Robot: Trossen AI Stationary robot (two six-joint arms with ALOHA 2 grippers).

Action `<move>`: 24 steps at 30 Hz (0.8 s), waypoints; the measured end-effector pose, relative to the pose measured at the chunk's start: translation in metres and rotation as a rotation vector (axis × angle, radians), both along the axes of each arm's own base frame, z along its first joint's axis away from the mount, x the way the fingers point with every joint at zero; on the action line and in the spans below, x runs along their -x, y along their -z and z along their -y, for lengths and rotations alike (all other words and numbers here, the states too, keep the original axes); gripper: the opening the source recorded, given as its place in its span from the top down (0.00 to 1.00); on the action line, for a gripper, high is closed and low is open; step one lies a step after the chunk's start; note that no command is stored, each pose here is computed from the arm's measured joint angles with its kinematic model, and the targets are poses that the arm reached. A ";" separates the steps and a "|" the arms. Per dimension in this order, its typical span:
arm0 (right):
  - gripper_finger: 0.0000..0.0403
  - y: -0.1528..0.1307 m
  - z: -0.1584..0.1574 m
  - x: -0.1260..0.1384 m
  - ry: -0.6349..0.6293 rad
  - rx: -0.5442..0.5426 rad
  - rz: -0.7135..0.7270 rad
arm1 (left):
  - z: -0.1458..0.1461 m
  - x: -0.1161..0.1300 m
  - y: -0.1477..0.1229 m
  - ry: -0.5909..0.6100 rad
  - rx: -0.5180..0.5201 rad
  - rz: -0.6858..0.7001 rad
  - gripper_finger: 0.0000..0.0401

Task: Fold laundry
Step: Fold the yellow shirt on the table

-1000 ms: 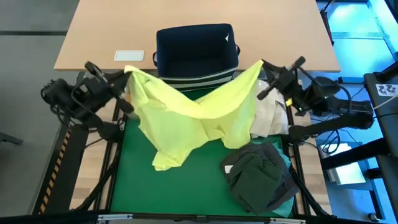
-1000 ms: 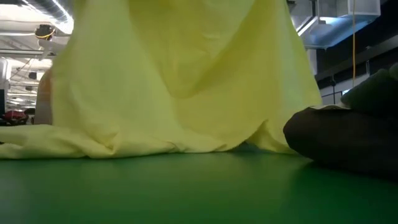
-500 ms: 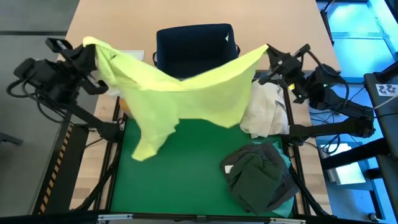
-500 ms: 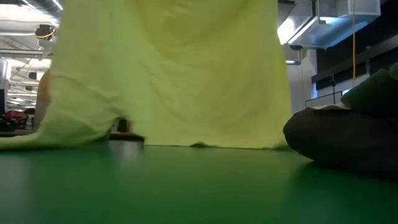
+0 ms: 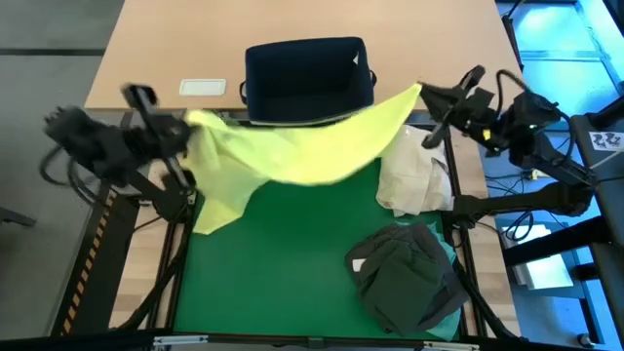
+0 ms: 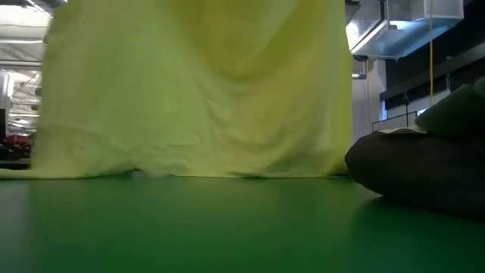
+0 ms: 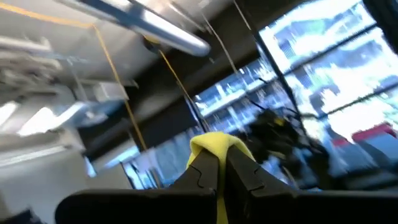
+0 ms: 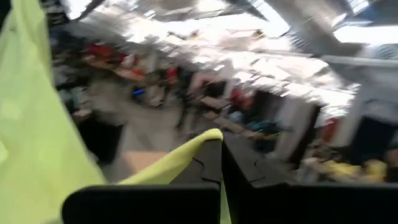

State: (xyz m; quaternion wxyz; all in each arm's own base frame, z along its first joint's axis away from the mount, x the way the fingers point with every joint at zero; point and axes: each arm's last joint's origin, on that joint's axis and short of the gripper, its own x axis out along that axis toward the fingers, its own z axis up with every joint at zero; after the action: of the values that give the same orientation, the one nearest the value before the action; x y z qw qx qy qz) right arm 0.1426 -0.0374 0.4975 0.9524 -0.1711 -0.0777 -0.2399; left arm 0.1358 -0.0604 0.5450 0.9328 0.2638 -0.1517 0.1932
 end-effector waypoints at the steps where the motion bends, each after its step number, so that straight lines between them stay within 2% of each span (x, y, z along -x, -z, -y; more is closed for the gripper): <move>1: 1.00 0.002 -0.001 0.001 -0.030 -0.016 -0.018 | 0.007 -0.006 0.003 0.004 0.018 -0.019 1.00; 8: 1.00 0.013 -0.011 0.019 -0.251 -0.105 -0.118 | 0.062 -0.046 0.030 0.009 0.043 -0.163 1.00; 13: 1.00 0.020 -0.017 0.029 -0.380 -0.180 -0.188 | 0.108 -0.066 0.057 0.020 0.173 -0.223 1.00; 18: 1.00 0.038 -0.019 0.031 -0.441 -0.284 -0.334 | 0.159 -0.075 0.088 0.057 0.304 -0.253 1.00; 24: 1.00 0.090 -0.018 0.016 -0.471 -0.456 -0.502 | 0.224 -0.064 0.131 0.119 0.445 -0.270 1.00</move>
State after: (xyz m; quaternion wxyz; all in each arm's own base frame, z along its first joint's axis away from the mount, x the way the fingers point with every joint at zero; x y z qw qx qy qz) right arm 0.1261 -0.0192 0.4071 0.9842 0.0137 0.1753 0.0229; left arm 0.1995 -0.2840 0.4141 0.9893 0.0663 0.0050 0.1298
